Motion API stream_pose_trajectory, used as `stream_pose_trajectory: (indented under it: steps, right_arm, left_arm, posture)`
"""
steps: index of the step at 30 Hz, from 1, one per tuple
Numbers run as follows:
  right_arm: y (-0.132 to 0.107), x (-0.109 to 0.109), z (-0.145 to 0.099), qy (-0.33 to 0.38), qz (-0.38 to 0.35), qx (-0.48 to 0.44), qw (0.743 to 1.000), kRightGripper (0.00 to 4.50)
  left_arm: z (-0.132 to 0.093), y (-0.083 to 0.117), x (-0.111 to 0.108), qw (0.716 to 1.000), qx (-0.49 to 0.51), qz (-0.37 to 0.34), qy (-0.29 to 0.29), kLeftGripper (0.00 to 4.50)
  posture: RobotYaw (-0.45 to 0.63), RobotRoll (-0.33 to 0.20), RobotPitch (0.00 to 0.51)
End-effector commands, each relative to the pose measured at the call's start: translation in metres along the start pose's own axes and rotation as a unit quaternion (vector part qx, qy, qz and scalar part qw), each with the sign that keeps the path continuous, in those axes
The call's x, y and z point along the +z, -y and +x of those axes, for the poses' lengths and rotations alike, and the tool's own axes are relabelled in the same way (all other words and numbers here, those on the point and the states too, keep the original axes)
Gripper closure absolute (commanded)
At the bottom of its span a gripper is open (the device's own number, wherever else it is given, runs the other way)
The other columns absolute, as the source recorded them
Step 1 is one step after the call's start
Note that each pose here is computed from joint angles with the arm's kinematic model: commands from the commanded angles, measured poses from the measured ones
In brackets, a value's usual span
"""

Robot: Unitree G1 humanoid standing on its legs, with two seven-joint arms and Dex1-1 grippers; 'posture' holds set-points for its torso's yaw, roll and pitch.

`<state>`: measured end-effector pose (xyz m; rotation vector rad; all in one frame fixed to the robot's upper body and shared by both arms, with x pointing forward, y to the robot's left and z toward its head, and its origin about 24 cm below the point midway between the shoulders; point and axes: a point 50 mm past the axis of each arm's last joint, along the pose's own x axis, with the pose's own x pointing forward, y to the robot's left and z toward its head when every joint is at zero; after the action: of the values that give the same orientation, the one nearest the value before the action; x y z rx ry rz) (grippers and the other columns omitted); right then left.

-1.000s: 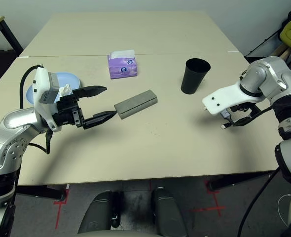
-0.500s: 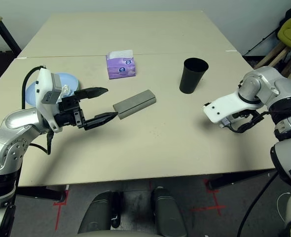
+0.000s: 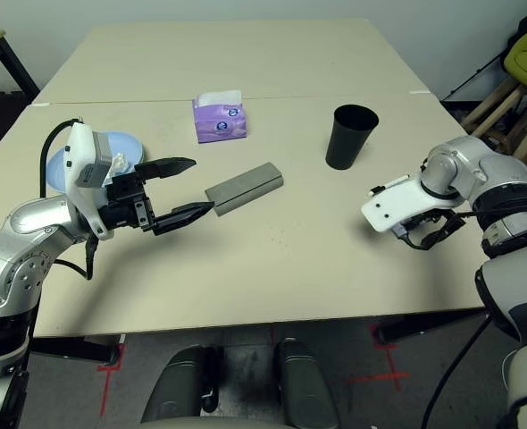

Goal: Organize and tidy the items on the table.

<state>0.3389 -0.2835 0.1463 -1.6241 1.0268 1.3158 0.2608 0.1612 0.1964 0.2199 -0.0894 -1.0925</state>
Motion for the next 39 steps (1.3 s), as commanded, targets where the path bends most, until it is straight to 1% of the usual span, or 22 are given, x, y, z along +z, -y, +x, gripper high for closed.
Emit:
stream_pose_trajectory:
  steps: [1,4,5,6,8,11,15,19,21,23,28,31,33,36,39]
  right_arm:
    - [-0.004,-0.001,0.007,0.005,0.013,0.008,1.0,0.0]
    - [-0.006,-0.002,0.01,0.001,0.01,0.009,1.0,0.0]
    - [-0.006,-0.003,0.011,-0.001,0.008,0.008,1.0,0.41]
    - [-0.007,-0.003,0.012,-0.002,0.008,0.008,1.0,0.64]
    - [-0.008,-0.006,0.013,-0.006,0.011,0.007,1.0,1.32]
    - [-0.009,-0.007,0.012,-0.006,0.014,0.005,1.0,2.53]
    - [-0.008,-0.009,0.006,-0.001,0.019,-0.008,1.0,4.07]
    - [-0.007,-0.01,0.002,0.007,0.027,-0.017,0.999,4.09]
    - [-0.005,-0.012,-0.006,0.015,0.033,-0.029,0.999,4.09]
    - [-0.001,-0.012,-0.016,0.026,0.04,-0.042,0.998,4.09]
    - [0.012,-0.009,-0.054,0.077,0.068,-0.095,0.99,4.09]
    - [0.025,-0.002,-0.091,0.155,0.109,-0.148,0.971,4.09]
    - [0.028,0.001,-0.104,0.186,0.124,-0.165,0.961,4.09]
    - [0.035,0.01,-0.133,0.257,0.151,-0.209,0.931,4.09]
    - [0.035,0.016,-0.152,0.301,0.166,-0.23,0.91,4.09]
  left_arm:
    - [0.003,0.004,0.006,1.0,-0.009,0.01,0.013,0.02]
    - [0.004,0.005,0.006,1.0,-0.008,0.011,0.013,0.02]
    - [0.004,0.005,0.006,1.0,-0.008,0.011,0.014,0.0]
    - [0.004,0.005,0.006,1.0,-0.007,0.012,0.014,0.0]
    - [0.004,0.005,0.007,1.0,-0.004,0.013,0.017,0.0]
    - [0.004,0.004,0.008,1.0,-0.002,0.014,0.019,0.0]
    - [0.004,0.004,0.008,1.0,-0.001,0.014,0.02,0.0]
    - [0.005,0.003,0.006,1.0,-0.001,0.013,0.021,0.0]
    - [0.005,0.003,0.006,1.0,-0.001,0.013,0.021,0.0]
    - [0.006,0.003,0.006,1.0,0.0,0.013,0.022,0.0]
    - [0.006,0.002,0.003,1.0,0.001,0.013,0.021,0.0]
    - [0.007,0.001,0.0,1.0,0.001,0.011,0.019,0.0]
    - [0.007,0.001,0.0,1.0,0.001,0.01,0.018,0.0]
    - [0.008,0.0,-0.001,1.0,0.001,0.01,0.018,0.0]
    - [0.009,-0.002,-0.001,1.0,0.002,0.012,0.018,0.0]
  posture:
    - [0.05,0.0,0.118]
    - [0.05,0.0,0.121]
    - [0.05,0.0,0.121]
    - [0.05,0.0,0.122]
    - [0.05,0.0,0.122]
    - [0.05,0.0,0.122]
    - [0.05,0.0,0.127]
    - [0.04,0.0,0.13]
    - [0.04,0.0,0.131]
    - [0.04,0.0,0.131]
    - [0.02,0.0,0.132]
    - [0.01,0.0,0.13]
    - [0.01,0.0,0.13]
    - [0.0,0.0,0.131]
    - [-0.01,0.0,0.128]
